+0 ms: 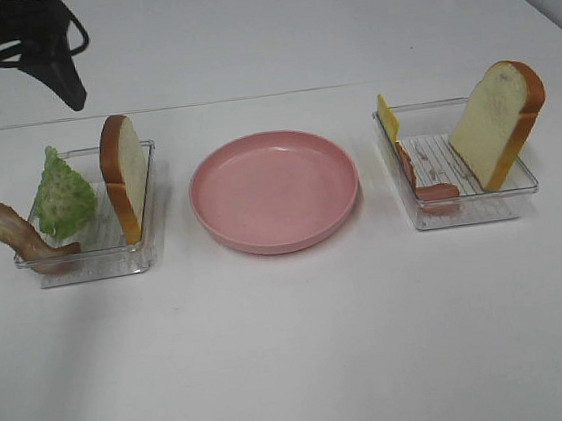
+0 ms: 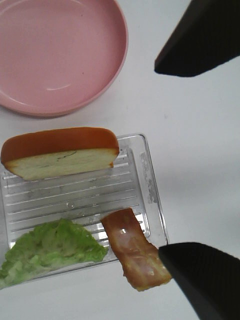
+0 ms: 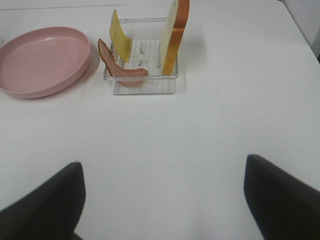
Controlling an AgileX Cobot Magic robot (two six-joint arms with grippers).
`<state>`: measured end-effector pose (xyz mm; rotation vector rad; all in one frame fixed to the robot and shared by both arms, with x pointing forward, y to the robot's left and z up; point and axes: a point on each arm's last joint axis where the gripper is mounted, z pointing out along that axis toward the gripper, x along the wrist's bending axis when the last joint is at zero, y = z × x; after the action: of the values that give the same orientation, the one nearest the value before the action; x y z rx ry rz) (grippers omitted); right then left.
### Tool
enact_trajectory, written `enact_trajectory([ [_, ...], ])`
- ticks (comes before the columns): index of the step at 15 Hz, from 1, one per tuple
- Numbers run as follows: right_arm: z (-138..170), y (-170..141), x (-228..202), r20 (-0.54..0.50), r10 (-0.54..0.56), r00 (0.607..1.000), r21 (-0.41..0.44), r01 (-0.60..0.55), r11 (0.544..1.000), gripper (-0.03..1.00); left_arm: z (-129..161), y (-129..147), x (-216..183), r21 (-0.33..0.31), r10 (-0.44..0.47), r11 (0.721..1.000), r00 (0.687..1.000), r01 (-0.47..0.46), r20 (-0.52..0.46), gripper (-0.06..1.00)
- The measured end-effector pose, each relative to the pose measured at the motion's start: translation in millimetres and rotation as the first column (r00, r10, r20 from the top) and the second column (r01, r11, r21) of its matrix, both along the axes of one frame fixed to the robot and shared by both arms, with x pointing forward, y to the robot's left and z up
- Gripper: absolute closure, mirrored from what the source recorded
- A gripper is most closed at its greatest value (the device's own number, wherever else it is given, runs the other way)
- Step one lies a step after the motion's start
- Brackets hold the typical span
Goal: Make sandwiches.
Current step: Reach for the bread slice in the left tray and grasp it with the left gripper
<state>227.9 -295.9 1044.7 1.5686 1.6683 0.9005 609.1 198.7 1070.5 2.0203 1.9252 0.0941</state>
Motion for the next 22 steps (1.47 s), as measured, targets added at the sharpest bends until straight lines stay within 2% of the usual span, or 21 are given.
enact_trajectory([
  [1,0,0,0,0.0,0.0,1.0,0.0,0.0,1.0,0.16,-10,-20,15,0.074,0.021,0.997,0.999,-0.018,-0.03,0.1],
  [2,0,0,0,0.0,0.0,1.0,0.0,0.0,1.0,0.16,-12,-24,18,0.086,0.027,0.996,0.999,-0.024,-0.032,0.1],
  [4,0,0,0,0.0,0.0,1.0,0.0,0.0,1.0,0.16,-22,-37,29,0.101,0.039,0.994,0.998,-0.035,-0.042,0.1],
  [9,0,0,0,0.0,0.0,1.0,0.0,0.0,1.0,0.16,-59,-45,52,0.125,0.046,0.991,0.996,-0.036,-0.079,0.1],
  [12,0,0,0,0.0,0.0,1.0,0.0,0.0,1.0,0.16,-83,-48,62,0.126,0.048,0.991,0.995,-0.037,-0.083,0.16],
  [16,0,0,0,0.001,0.0,1.0,0.0,0.0,1.0,0.16,-96,-50,66,0.128,0.048,0.991,0.995,-0.037,-0.087,0.28],
  [18,0,0,0,0.001,0.0,1.0,0.0,0.0,1.0,0.16,-98,-50,66,0.129,0.048,0.991,0.995,-0.036,-0.09,0.43],
  [20,0,0,0,0.001,0.0,1.0,0.0,0.0,1.0,0.16,-98,-49,67,0.14,0.046,0.99,0.995,-0.034,-0.085,0.66],
  [21,0,0,0,0.001,0.0,1.0,0.0,0.0,1.0,0.16,-98,-49,67,0.142,0.046,0.989,0.995,-0.033,-0.084,0.73],
  [22,0,0,0,0.001,0.0,1.0,0.0,0.0,1.0,0.16,-98,-48,67,0.144,0.045,0.989,0.996,-0.033,-0.083,0.74],
])
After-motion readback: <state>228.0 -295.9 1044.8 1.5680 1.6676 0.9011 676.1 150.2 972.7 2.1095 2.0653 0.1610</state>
